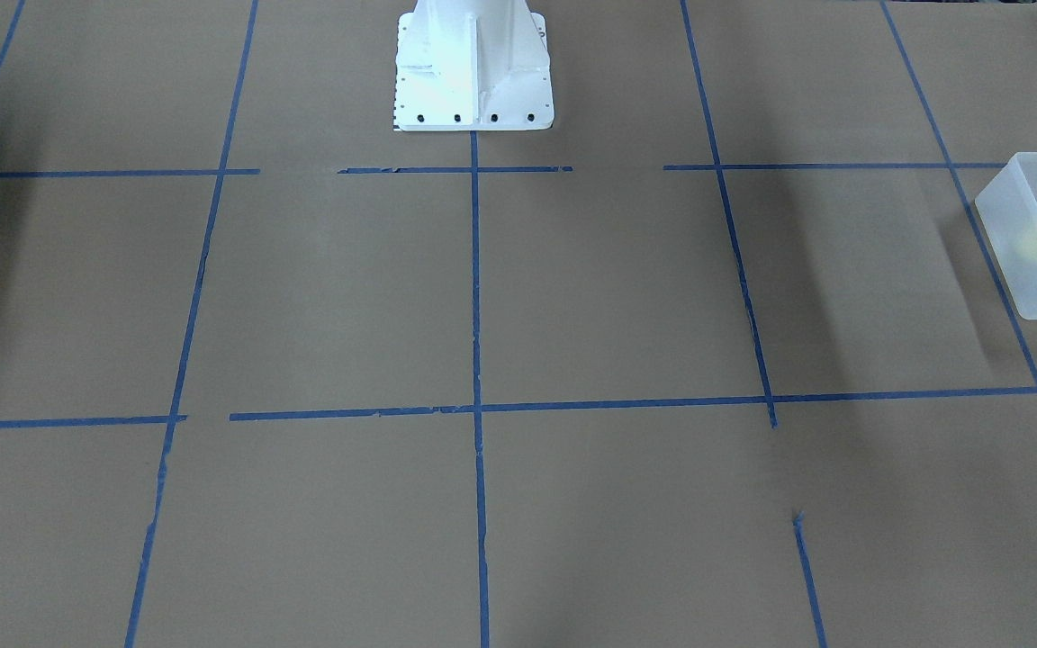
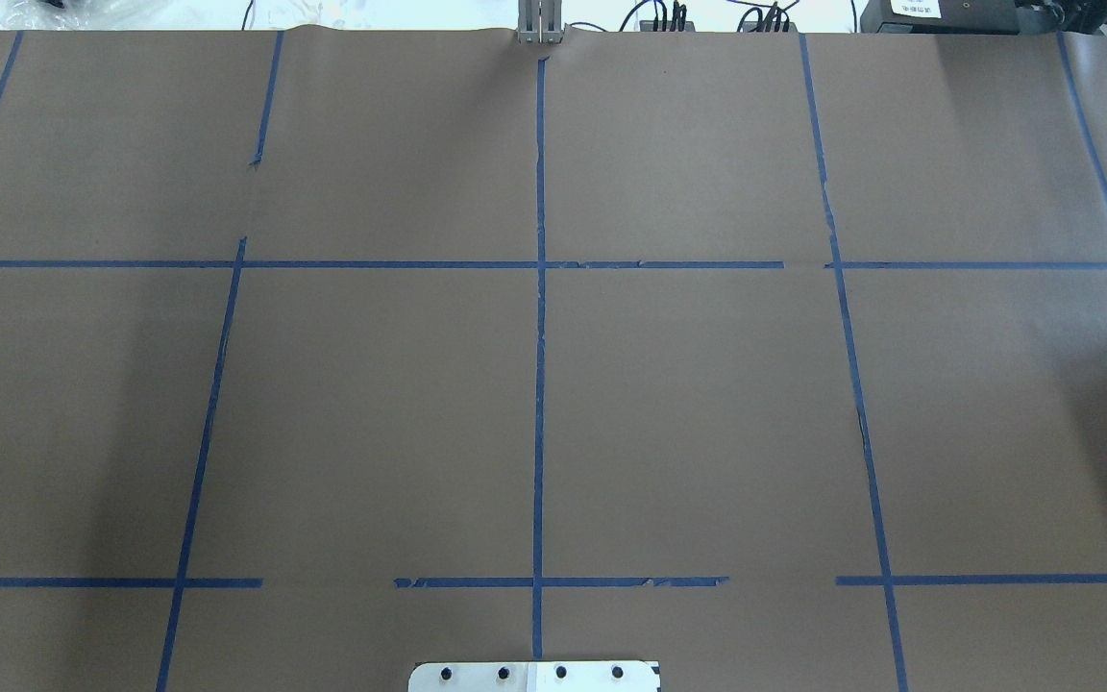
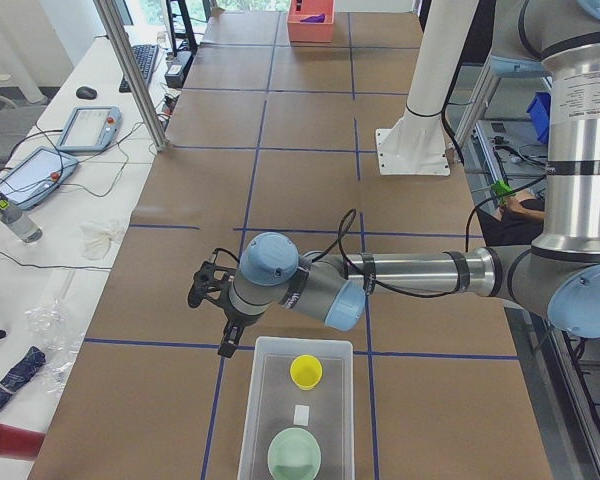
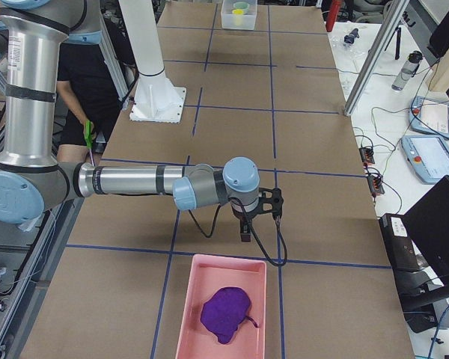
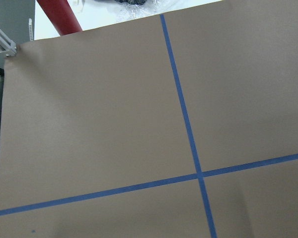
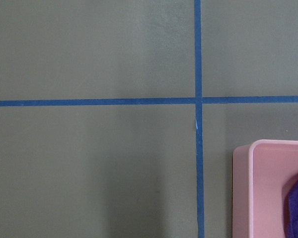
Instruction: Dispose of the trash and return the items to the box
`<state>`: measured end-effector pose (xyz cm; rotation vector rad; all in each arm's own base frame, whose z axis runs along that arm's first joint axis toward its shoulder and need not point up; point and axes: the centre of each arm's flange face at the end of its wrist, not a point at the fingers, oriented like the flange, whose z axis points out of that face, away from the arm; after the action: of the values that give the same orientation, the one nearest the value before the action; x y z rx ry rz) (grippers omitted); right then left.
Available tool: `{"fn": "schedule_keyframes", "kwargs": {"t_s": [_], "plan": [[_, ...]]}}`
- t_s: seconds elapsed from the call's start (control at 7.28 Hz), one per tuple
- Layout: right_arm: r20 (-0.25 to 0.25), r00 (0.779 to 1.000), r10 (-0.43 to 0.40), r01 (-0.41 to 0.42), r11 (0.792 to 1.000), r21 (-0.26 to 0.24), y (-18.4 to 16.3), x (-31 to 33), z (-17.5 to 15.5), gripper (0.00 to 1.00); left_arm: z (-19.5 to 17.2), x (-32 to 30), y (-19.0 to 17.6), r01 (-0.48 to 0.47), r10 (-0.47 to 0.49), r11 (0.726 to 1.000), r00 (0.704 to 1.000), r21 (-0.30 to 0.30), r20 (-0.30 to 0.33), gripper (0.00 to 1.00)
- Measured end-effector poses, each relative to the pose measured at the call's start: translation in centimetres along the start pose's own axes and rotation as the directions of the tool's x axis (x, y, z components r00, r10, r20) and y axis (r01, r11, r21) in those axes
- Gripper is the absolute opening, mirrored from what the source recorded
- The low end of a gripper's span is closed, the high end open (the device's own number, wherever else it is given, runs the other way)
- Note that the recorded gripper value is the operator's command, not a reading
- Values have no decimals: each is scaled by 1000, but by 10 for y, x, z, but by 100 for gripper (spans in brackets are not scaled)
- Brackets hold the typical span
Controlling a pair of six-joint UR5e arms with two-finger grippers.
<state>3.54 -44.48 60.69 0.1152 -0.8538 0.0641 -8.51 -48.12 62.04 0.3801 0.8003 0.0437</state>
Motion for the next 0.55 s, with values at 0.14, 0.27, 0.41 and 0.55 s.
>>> {"fn": "schedule_keyframes", "kwargs": {"t_s": [0.14, 0.27, 0.41, 0.55], "plan": [[0, 1000, 0, 0, 1000, -1, 0, 0, 0, 100, 17, 15, 0, -2, 1, 999, 1000, -42, -25, 100], [0, 1000, 1, -1, 1000, -2, 1, 1, 1, 100, 26, 21, 0, -3, 1, 998, 999, -66, -35, 100], [-1, 1000, 2, -2, 1000, -3, 1, 2, 1, 100, 30, 23, 0, 3, -6, 996, 999, -84, -36, 100], [-1, 1000, 3, -3, 1000, -4, 1, 2, 2, 100, 32, 23, 1, 17, -20, 994, 999, -104, -33, 100]]}}
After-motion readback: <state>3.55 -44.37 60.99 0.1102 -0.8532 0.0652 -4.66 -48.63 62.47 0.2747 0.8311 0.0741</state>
